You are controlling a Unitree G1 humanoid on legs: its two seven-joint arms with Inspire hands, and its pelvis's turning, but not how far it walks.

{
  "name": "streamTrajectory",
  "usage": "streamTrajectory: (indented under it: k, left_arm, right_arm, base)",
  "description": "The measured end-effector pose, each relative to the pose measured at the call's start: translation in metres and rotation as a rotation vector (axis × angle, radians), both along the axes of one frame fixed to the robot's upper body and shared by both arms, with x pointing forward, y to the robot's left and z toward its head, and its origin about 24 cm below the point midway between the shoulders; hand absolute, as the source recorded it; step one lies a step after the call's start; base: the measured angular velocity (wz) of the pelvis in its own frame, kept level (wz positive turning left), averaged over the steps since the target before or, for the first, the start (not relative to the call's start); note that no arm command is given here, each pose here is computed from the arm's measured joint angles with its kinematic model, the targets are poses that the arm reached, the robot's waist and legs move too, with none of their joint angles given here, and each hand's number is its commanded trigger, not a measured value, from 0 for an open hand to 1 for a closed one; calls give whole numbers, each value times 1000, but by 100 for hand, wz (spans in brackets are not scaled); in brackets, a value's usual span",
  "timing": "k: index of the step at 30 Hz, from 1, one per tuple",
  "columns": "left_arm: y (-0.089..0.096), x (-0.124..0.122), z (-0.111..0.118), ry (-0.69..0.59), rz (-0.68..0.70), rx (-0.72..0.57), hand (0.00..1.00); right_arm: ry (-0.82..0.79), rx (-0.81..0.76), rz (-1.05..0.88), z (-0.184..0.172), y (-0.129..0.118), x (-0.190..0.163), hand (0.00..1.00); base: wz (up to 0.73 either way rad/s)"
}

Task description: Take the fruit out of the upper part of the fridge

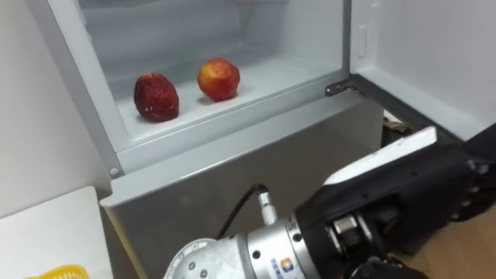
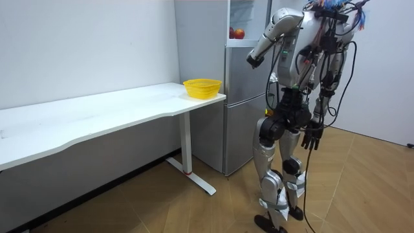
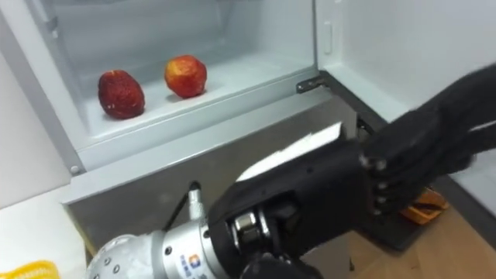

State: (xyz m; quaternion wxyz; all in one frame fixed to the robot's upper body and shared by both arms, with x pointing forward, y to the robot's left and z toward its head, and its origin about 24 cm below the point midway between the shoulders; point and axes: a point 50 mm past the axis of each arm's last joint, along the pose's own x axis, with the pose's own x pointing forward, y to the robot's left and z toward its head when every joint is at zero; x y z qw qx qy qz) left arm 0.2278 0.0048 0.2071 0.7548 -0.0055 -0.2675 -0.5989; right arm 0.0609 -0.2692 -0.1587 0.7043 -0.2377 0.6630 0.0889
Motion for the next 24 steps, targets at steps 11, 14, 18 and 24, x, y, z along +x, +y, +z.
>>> streamTrajectory:
  k: [11, 14, 18, 24]
  left_arm:
    - [30, 10, -14, 6, 185, 37, 0]
    - [52, 11, -25, 61, 272, 22, 0]
    - [92, 20, -37, 108, 510, 8, 0]
    - [147, 18, -48, 161, 824, -49, 0]
  right_arm:
    - [-4, -6, 18, 0, 1, 2, 0]
    - [-7, -21, 19, 0, 0, 0, 0]
    - [11, -30, 45, -2, 3, -9, 0]
    - [54, -44, 41, -5, 5, -32, 0]
  base:
    - [10]
    - [17]
    - [15]
    - [14]
